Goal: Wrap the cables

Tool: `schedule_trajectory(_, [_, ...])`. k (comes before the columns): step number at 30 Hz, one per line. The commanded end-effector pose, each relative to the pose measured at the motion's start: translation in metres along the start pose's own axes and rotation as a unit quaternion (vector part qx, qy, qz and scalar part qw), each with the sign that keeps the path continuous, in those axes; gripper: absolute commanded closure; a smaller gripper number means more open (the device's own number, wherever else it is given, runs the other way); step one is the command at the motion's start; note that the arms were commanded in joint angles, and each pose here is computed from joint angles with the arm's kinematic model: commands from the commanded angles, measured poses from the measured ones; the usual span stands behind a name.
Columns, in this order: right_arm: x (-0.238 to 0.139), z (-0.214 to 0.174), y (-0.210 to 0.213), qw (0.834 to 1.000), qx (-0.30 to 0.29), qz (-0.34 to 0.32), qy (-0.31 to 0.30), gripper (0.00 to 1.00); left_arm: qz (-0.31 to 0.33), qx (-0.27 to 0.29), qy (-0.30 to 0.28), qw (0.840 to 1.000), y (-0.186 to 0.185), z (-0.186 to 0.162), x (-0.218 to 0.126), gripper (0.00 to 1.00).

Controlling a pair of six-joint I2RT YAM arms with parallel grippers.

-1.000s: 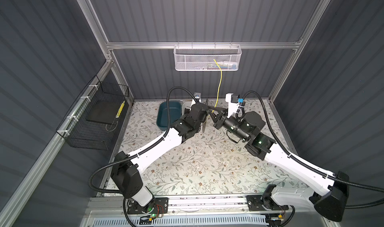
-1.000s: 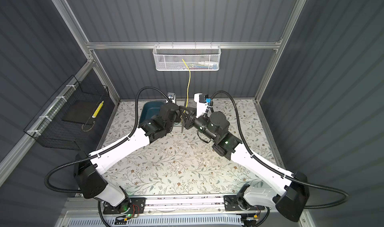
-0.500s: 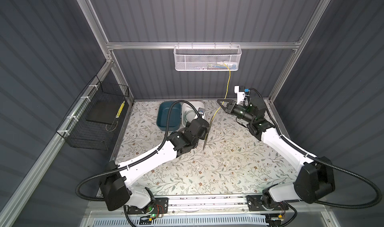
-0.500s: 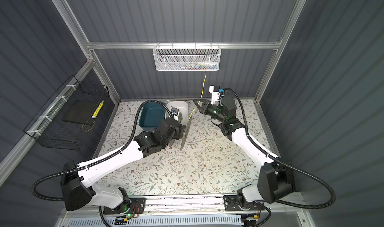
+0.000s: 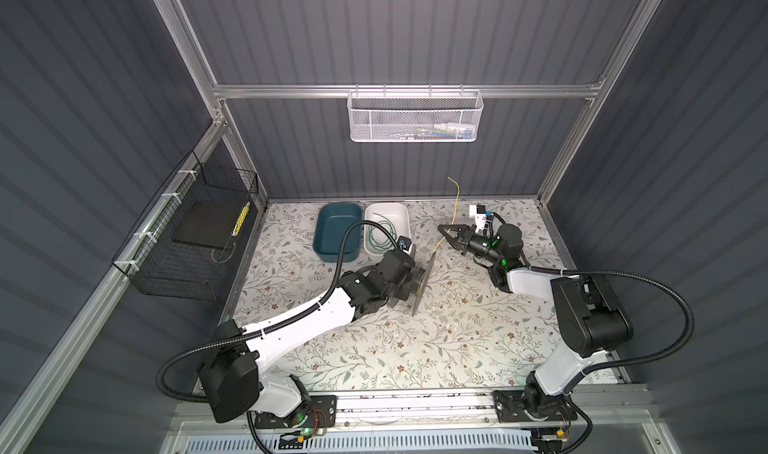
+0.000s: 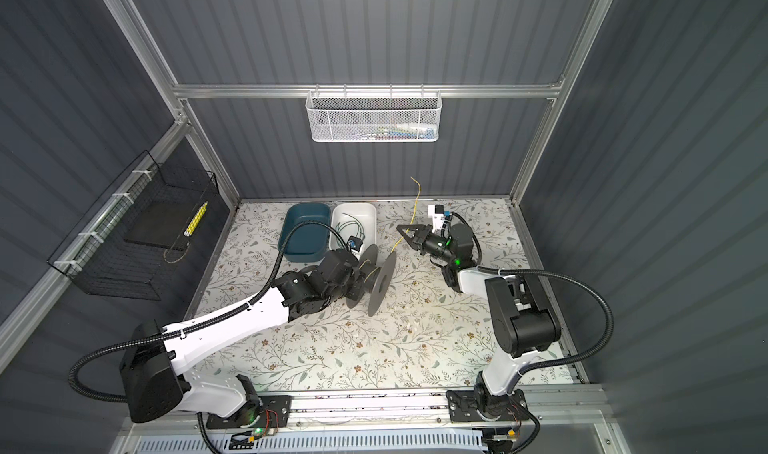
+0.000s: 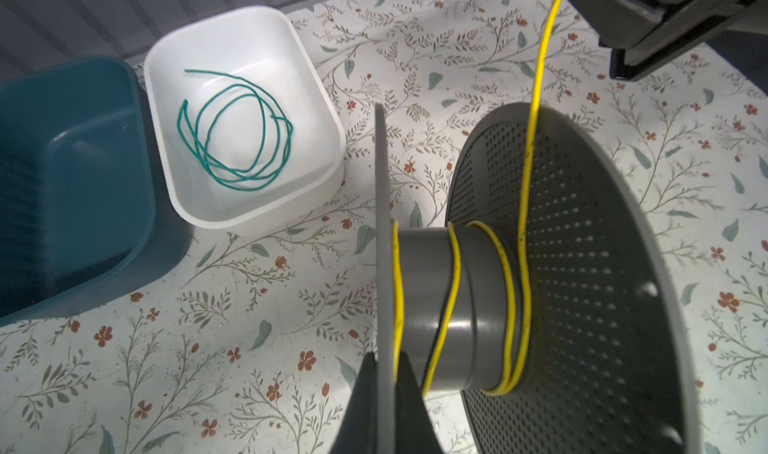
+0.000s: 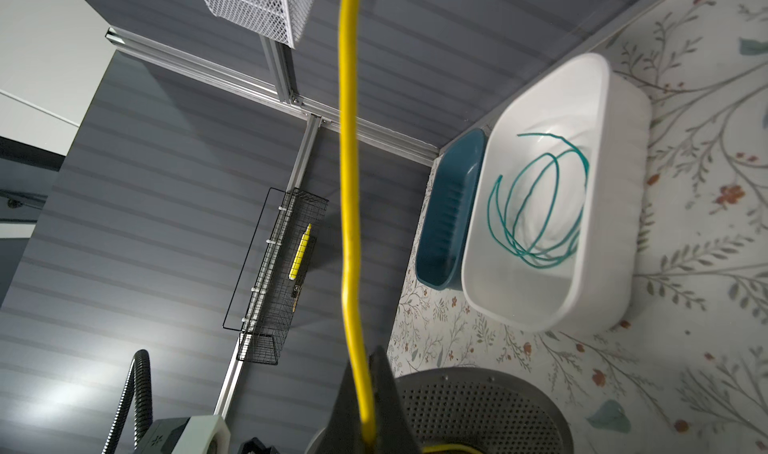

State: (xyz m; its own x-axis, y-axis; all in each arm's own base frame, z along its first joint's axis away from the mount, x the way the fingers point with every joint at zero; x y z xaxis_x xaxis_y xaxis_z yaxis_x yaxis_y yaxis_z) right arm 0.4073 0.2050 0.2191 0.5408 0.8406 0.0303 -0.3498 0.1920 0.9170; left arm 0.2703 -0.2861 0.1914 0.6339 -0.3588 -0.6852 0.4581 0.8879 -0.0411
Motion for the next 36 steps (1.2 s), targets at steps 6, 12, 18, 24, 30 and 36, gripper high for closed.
schedule_trajectory(6, [-0.029,0.078,0.007,0.987,-0.066,0.016,-0.147,0.95,0.031,0.056,0.17,0.983,0.021,-0.085,-0.004,1.0])
schedule_trajectory(12, [-0.028,0.084,-0.017,0.988,-0.055,-0.002,-0.144,0.92,0.028,0.058,0.179,0.982,0.021,-0.09,-0.004,1.0])
schedule_trajectory(18, [-0.029,0.082,-0.03,0.988,-0.043,-0.014,-0.147,0.98,0.025,0.058,0.178,0.982,0.019,-0.09,-0.004,1.0])
schedule_trajectory(24, [-0.04,0.098,-0.032,0.987,-0.048,-0.025,-0.151,0.93,0.022,0.058,0.179,0.982,0.019,-0.09,-0.005,1.0])
schedule_trajectory(30, [-0.044,0.113,-0.031,0.985,-0.053,-0.034,-0.157,0.93,0.019,0.058,0.179,0.982,0.017,-0.088,-0.005,1.0])
schedule_trajectory(36, [-0.047,0.12,-0.035,0.985,-0.053,-0.04,-0.162,0.95,0.018,0.06,0.184,0.981,0.016,-0.087,-0.004,1.0])
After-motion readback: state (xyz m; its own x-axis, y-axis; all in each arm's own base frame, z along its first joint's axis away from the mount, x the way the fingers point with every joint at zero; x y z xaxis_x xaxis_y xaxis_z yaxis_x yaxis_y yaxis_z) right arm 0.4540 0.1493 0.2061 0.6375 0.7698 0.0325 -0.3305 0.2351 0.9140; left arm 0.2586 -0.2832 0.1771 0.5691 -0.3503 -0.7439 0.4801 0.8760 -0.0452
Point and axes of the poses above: each gripper's point midway between its finger pads, its own x axis out along the fingers, its own y axis along the line the jaws close on, z = x × y, the point moved 1 cm from there along -x, back along the fingers, and after that the axes turned 3 degrees about -x, right-handed, at the moved point
